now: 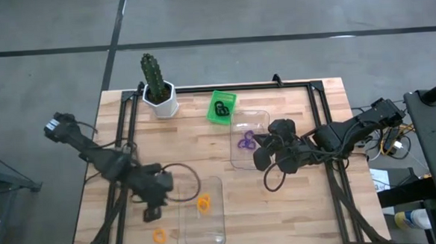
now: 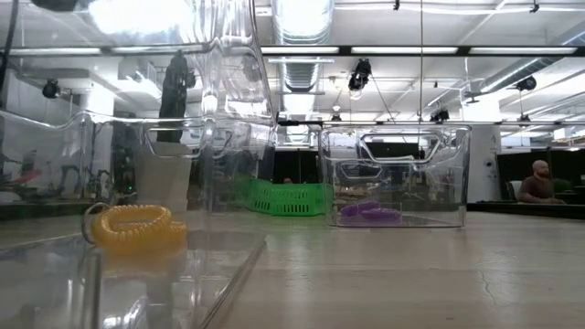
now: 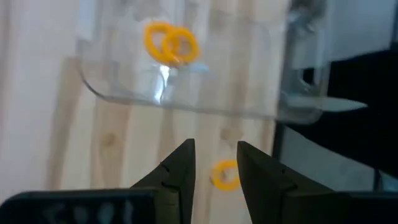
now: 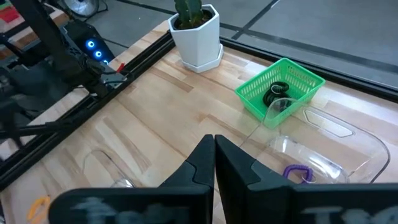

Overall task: Sort spring keychains
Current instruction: Put the yellow spring keychain into the bottom transparent bin

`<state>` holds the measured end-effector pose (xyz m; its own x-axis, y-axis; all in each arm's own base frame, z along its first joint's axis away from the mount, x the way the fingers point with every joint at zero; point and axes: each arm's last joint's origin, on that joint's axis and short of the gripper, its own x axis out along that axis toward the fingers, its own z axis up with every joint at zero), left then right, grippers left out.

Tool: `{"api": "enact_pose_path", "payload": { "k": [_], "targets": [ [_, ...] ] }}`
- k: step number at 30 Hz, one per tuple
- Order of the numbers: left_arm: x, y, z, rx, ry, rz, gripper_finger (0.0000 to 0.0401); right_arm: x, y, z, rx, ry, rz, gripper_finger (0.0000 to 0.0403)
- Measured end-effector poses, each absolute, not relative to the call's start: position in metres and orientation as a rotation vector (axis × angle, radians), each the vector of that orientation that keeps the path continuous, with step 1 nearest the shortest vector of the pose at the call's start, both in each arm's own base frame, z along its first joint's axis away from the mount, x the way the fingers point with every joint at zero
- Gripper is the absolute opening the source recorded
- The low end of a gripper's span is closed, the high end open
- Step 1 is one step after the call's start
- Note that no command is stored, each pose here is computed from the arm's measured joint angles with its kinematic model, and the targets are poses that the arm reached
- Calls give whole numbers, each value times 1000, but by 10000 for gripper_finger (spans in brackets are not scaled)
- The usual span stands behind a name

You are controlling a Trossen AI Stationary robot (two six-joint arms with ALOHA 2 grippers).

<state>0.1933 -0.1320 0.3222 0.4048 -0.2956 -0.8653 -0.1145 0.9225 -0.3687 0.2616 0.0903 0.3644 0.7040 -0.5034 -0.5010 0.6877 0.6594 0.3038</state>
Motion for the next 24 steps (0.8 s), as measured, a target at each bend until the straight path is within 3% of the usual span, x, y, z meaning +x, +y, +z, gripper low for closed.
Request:
{"api": "enact_pose_path", "payload": {
  "k": [6, 15, 24],
  "targets": [
    [163, -159, 318, -348, 1194, -227, 110, 262, 90, 364, 502, 396, -693, 8],
    [145, -178, 260, -343, 1283, -94, 110, 262, 90, 364, 505, 400, -690, 8],
    [146, -187, 209, -408, 1263, -190, 110, 263, 91, 365, 533, 383, -688, 8]
  ]
}}
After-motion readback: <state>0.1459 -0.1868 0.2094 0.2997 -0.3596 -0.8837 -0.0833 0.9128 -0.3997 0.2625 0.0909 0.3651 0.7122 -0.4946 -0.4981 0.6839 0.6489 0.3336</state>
